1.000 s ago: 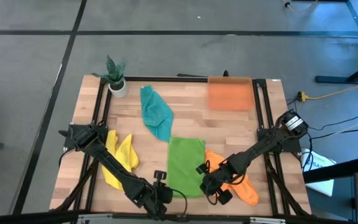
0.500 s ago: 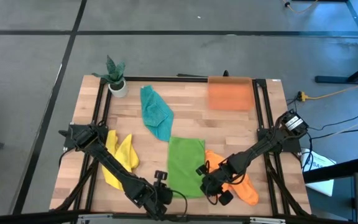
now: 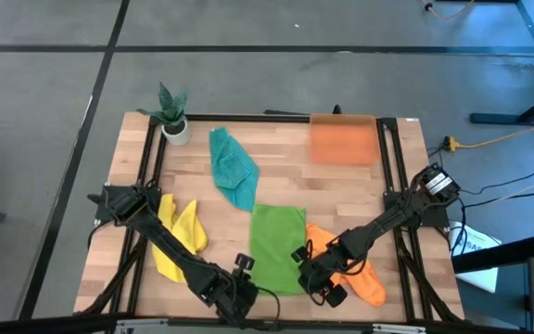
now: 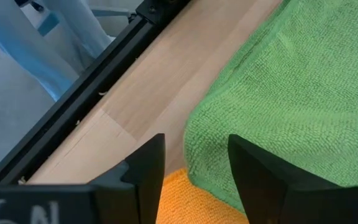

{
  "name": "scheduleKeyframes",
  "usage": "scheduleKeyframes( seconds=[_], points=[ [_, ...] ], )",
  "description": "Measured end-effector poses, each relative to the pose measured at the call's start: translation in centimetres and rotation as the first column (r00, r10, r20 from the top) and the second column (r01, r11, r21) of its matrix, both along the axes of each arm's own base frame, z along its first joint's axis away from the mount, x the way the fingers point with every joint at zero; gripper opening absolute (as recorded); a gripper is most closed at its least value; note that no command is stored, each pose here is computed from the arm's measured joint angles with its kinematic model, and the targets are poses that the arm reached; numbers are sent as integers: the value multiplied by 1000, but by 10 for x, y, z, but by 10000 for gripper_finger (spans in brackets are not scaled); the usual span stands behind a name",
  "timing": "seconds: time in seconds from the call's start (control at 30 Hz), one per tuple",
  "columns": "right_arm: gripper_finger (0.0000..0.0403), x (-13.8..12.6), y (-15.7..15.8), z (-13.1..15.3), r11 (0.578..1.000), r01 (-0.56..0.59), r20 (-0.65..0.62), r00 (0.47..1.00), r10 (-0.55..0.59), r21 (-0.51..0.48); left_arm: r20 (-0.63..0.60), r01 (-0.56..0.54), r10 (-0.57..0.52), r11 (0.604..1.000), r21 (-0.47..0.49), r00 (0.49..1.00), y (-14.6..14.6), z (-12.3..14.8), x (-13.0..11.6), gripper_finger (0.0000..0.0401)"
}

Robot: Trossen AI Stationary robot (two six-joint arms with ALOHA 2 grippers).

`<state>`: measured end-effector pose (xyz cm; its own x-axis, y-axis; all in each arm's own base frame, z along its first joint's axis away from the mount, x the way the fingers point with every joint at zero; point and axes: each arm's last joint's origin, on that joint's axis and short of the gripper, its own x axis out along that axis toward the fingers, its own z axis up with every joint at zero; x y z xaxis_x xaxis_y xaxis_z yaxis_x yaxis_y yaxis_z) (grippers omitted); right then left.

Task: Roll microfiber towels into tight, uniform cylinder then place into a basket
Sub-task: Fold the green towel

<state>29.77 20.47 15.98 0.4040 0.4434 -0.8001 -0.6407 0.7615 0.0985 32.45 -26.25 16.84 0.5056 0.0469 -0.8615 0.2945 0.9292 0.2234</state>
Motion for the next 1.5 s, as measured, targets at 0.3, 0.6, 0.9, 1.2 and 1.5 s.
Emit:
scheduleKeyframes(
  seconds=[0.3, 0.6, 0.9, 1.2, 1.5],
  points=[
    [178, -3, 4, 0, 1000, 7, -12, 1000, -7, 10, 36, 142, -143, 989, 37, 989, 3, -17, 0, 78],
    [178, -3, 4, -2, 1000, 6, -18, 1000, -6, 3, -1, 156, -156, 986, 51, 988, 18, -27, 4, 78],
    [178, 3, 5, -23, 997, 3, 8, 1000, -2, -83, 20, 168, -168, 986, 9, 986, 21, -33, 10, 78],
    [178, 7, 6, -40, 992, 6, 11, 1000, -5, -129, 4, 172, -172, 985, -1, 985, 20, -41, 12, 65],
    [105, 10, 6, -42, 987, 95, 31, 995, -92, -130, -23, 119, -121, 989, -83, 992, 20, -42, 12, 5]
  ],
)
